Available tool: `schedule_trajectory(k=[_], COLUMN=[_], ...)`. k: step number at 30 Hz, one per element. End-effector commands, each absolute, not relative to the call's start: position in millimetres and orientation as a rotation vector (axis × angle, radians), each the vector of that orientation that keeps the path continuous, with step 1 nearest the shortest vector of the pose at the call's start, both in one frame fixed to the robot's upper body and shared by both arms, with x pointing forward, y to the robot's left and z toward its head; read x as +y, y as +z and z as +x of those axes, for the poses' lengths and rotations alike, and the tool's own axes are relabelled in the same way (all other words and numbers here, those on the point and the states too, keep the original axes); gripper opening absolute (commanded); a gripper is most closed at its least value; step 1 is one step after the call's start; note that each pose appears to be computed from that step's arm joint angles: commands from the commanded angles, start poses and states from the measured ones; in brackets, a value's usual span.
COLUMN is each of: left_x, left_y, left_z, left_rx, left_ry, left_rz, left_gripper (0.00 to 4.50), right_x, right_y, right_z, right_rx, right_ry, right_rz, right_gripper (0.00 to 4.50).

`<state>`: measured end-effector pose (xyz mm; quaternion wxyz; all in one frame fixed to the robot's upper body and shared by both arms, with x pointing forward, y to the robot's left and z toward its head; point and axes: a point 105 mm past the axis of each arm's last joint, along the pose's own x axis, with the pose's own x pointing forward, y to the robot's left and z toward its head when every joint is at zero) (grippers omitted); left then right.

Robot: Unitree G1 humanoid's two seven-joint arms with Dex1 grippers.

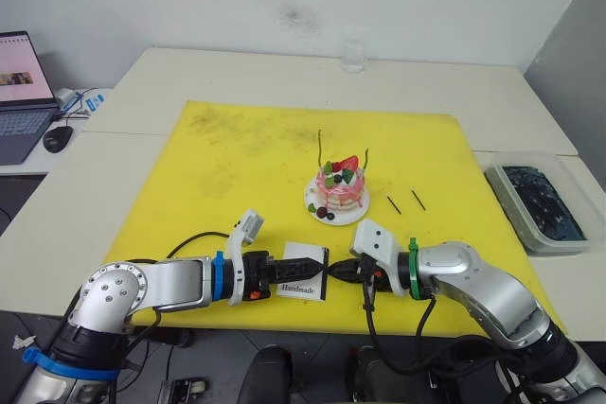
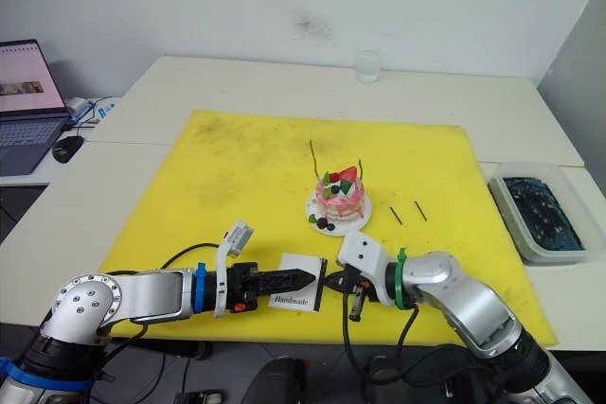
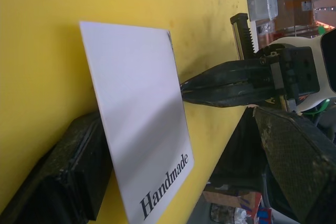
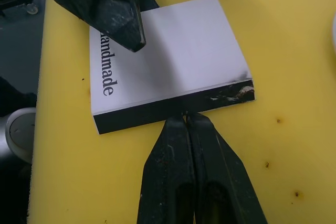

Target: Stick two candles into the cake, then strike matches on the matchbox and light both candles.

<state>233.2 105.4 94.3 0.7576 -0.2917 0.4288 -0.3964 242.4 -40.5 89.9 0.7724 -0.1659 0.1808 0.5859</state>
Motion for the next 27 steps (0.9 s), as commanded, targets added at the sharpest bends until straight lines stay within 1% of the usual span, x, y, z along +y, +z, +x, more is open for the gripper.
schedule_trajectory(k=[1, 3, 6, 9, 11, 13, 18, 23, 25, 27], left_x=[100, 100, 101, 102, 104, 107, 113, 95, 86, 78], left_y=[80, 80, 78, 75, 74, 75, 96, 130, 131, 124], left_z=[222, 222, 222, 222, 223, 226, 229, 226, 225, 228], left_rx=[1.0, 1.001, 1.003, 0.997, 0.987, 0.975, 0.921, 0.867, 0.862, 0.87], left_ry=[-0.872, -0.872, -0.868, -0.861, -0.848, -0.841, -0.874, -1.006, -1.026, -1.003], left_rz=[-0.626, -0.624, -0.606, -0.578, -0.568, -0.562, -0.564, -0.633, -0.653, -0.655], left_gripper=[4.5, 4.5, 3.87, 2.98, 2.27, 1.65, 0.06, 0.02, 0.02, 0.02], right_x=[-34, -33, -33, -34, -34, -35, -42, -73, -84, -95], right_y=[99, 98, 98, 98, 98, 99, 111, 128, 132, 132], right_z=[242, 242, 242, 242, 243, 245, 247, 250, 250, 250], right_rx=[0.349, 0.352, 0.354, 0.356, 0.355, 0.35, 0.326, 0.321, 0.332, 0.35], right_ry=[1.299, 1.3, 1.301, 1.3, 1.293, 1.283, 1.251, 1.174, 1.146, 1.122], right_rz=[-0.354, -0.354, -0.352, -0.35, -0.348, -0.345, -0.334, -0.348, -0.36, -0.376], right_gripper=[0.03, 0.03, 0.0, 0.0, 0.0, 0.0, 0.0, 0.0, 0.0, 0.0])
